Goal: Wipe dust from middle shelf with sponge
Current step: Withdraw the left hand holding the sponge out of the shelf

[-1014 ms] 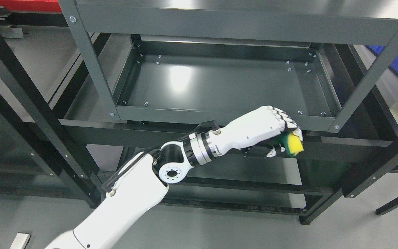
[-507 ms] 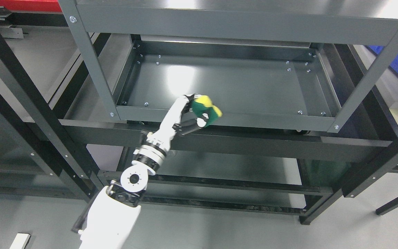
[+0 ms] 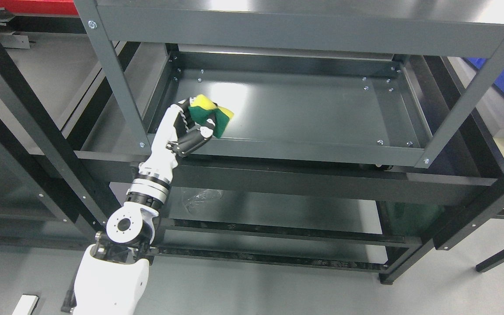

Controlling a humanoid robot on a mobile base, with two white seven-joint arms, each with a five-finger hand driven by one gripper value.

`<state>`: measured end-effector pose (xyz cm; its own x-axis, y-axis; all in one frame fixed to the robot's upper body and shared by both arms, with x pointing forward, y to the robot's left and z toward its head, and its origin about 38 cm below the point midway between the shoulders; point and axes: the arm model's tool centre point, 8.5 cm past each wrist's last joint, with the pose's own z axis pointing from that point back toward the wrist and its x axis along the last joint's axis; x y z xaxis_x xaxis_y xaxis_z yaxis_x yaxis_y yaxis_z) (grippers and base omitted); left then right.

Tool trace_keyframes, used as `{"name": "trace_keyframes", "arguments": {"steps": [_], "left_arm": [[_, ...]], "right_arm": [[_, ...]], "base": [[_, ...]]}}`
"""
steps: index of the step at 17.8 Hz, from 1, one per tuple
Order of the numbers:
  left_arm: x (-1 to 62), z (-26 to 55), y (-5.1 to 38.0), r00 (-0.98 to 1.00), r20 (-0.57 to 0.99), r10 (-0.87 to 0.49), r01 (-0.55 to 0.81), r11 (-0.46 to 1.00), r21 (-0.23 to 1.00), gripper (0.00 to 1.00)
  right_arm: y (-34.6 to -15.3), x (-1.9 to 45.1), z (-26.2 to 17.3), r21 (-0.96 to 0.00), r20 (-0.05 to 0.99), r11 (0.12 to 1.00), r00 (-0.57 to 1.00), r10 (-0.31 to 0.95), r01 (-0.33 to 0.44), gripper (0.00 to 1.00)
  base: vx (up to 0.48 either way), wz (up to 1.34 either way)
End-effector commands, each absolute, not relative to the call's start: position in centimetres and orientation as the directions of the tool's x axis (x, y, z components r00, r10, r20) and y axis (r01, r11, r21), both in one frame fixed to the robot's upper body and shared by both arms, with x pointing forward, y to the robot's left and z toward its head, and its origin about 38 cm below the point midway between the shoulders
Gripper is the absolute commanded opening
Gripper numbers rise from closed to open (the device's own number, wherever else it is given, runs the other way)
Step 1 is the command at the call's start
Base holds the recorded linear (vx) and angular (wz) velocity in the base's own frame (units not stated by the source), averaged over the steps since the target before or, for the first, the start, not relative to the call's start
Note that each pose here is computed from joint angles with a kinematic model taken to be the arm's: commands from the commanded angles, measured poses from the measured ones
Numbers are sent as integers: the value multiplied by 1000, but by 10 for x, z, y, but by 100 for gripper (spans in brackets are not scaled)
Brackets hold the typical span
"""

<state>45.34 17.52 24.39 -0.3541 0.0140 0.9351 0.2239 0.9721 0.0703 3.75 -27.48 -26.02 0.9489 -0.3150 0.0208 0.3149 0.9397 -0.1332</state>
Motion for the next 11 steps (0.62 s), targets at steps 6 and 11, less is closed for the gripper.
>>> {"name": "trace_keyframes", "arguments": {"steps": [6,11], "left_arm": [[427,249,242,-404,915,24,73,997,6,0],[426,245,245,-396,918,23,71,997,5,0]], "right_arm": [[-287,43,-259,-147,44,937,948,-314,317,100],[-287,43,-259,-147,44,937,948,-314,317,100]], "base": [[0,0],[0,0]]}}
